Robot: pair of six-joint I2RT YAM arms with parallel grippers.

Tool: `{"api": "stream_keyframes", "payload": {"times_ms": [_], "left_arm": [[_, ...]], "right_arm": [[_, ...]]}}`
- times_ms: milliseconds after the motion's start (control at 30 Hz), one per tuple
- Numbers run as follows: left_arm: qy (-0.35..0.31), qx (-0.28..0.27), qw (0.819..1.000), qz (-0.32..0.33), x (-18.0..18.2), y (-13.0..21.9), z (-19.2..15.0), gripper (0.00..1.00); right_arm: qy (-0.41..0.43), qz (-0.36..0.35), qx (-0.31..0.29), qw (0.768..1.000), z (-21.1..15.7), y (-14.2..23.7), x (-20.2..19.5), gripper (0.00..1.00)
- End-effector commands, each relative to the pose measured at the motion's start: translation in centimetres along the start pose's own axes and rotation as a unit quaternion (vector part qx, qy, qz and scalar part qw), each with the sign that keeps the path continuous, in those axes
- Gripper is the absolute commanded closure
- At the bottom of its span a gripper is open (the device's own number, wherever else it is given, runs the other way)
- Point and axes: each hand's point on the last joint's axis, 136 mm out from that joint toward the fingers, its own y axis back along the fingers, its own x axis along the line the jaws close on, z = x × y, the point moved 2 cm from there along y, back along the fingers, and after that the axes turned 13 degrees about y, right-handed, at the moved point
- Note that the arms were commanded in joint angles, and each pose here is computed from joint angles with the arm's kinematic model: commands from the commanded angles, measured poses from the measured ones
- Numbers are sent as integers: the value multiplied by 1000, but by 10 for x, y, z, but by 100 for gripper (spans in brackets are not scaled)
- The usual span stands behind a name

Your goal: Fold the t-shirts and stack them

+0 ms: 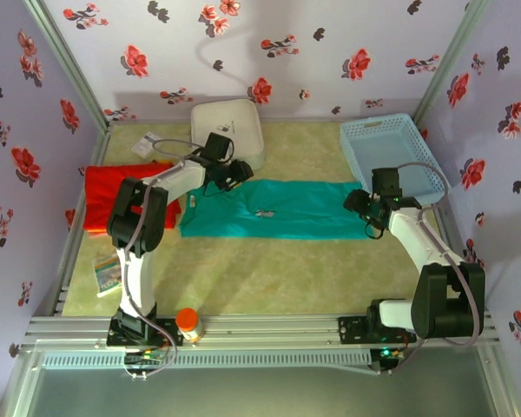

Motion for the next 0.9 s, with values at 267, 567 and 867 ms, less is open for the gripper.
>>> {"api": "stream_keyframes", "payload": {"times_ms": [267,567,867], "left_arm": [[-108,-22,986,128,47,93,-27,44],[-107,24,970,217,103,101,-53,43],[-122,92,954,260,109,59,-55,44]], "right_arm": [[82,16,34,996,26,-40,52,36],[98,-39,113,988,21,-105,52,57],[129,-97,182,970,-13,-110,39,66]]}}
